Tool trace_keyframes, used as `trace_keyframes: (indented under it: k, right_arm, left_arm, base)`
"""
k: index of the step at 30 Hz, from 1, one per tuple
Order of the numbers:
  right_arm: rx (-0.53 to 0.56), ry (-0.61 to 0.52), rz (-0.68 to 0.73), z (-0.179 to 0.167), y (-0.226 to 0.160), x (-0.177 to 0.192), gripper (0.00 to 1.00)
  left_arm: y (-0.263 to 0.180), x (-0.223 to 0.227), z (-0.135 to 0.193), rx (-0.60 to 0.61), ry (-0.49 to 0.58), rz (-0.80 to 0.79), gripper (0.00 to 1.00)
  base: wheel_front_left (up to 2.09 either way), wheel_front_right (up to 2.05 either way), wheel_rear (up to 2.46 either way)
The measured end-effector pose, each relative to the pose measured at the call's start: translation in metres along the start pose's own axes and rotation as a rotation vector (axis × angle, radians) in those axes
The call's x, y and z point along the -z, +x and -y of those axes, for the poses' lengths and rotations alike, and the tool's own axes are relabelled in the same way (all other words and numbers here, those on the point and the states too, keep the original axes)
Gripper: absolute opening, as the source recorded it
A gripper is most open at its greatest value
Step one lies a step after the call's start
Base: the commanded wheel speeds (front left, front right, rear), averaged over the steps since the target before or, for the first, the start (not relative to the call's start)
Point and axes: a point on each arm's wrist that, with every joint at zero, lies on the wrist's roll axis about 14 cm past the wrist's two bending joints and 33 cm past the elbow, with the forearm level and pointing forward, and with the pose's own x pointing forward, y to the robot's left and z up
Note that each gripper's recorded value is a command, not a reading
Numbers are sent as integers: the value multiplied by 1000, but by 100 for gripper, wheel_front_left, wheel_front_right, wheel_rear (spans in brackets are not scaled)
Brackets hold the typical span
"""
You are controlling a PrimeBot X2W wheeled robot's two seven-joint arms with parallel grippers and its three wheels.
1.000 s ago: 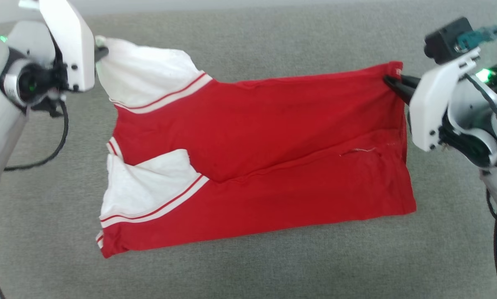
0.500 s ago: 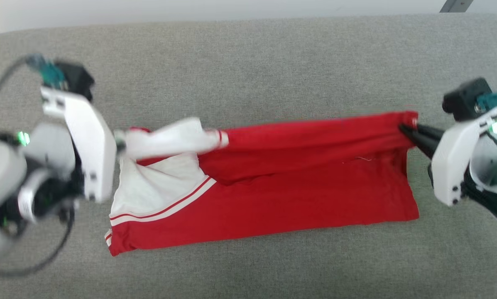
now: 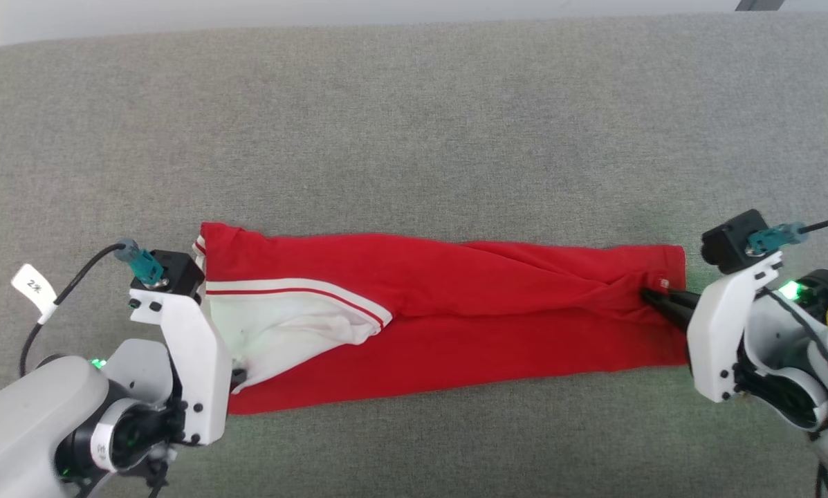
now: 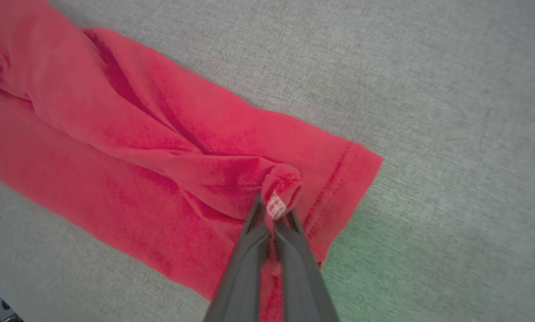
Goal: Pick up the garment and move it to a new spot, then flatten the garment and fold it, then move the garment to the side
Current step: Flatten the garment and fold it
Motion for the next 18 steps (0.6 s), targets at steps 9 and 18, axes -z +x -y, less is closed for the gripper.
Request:
trace_keyframes:
  k: [9,18]
  right_arm:
    - [-15,49,21,-3,4,-5,100]
    - [35,166,13,23,-15,-10,100]
  left_arm:
    - [18,-13,-14,4,-66,89,100]
    - [-3,-47,-18,22,-67,365,100]
  base:
    - [0,0,0]
    - [0,0,0]
